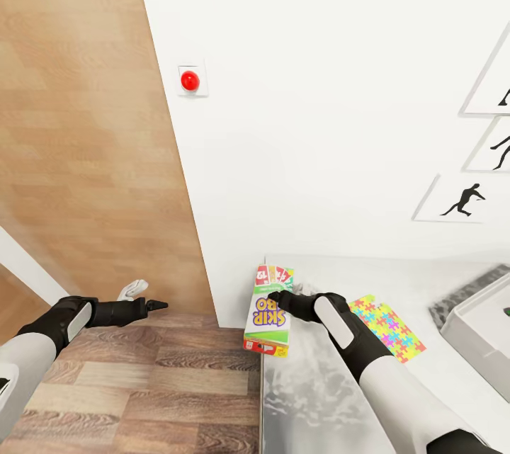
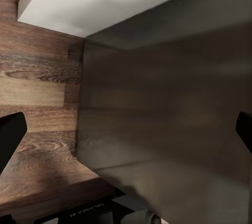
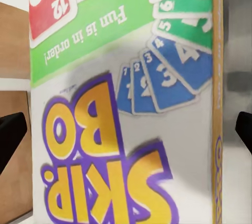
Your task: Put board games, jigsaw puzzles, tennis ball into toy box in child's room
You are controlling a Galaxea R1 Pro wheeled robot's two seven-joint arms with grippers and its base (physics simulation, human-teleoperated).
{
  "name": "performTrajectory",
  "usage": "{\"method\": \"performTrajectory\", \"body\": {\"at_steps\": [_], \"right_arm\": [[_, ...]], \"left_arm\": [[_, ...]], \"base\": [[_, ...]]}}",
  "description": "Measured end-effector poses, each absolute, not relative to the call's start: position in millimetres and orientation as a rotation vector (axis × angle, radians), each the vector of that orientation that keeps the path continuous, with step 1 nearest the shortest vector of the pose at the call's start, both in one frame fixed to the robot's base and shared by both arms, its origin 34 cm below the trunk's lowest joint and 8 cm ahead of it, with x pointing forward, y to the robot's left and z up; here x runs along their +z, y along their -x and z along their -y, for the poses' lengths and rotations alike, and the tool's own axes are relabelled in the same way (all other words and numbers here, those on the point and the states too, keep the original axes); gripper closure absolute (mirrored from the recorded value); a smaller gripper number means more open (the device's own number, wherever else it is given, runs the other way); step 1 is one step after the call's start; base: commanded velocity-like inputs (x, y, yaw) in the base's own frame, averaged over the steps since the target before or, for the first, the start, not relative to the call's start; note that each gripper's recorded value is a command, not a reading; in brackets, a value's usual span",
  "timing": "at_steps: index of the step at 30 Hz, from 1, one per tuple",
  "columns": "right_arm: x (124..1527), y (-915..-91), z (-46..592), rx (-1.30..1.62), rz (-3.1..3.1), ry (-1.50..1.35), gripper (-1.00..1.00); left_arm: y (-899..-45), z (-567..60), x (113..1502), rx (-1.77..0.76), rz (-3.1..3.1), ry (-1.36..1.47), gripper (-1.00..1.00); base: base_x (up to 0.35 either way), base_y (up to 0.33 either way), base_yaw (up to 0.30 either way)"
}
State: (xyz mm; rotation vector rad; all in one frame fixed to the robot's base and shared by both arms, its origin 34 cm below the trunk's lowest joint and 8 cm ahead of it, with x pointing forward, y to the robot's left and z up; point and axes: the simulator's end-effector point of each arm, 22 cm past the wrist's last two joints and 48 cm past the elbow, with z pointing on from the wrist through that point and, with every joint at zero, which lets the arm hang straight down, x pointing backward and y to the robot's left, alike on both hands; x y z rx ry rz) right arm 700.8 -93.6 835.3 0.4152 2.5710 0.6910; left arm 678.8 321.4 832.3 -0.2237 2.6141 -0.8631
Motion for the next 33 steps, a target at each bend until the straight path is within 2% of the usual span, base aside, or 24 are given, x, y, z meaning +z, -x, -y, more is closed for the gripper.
{"method": "performTrajectory", "body": {"at_steps": [28, 33], "right_arm": [[876, -720, 87, 0.72, -2.481, -0.37, -1.0], [881, -722, 89, 0.715, -2.472, -0.368, -1.0]], "left_arm": [[-687, -322, 849, -0.885, -2.561, 0.241, -1.0], [-691, -323, 855, -0.891, -2.542, 0.251, -1.0]], "base": [[-0.001, 0.0, -0.023], [-0.136, 0.017, -0.006]]}}
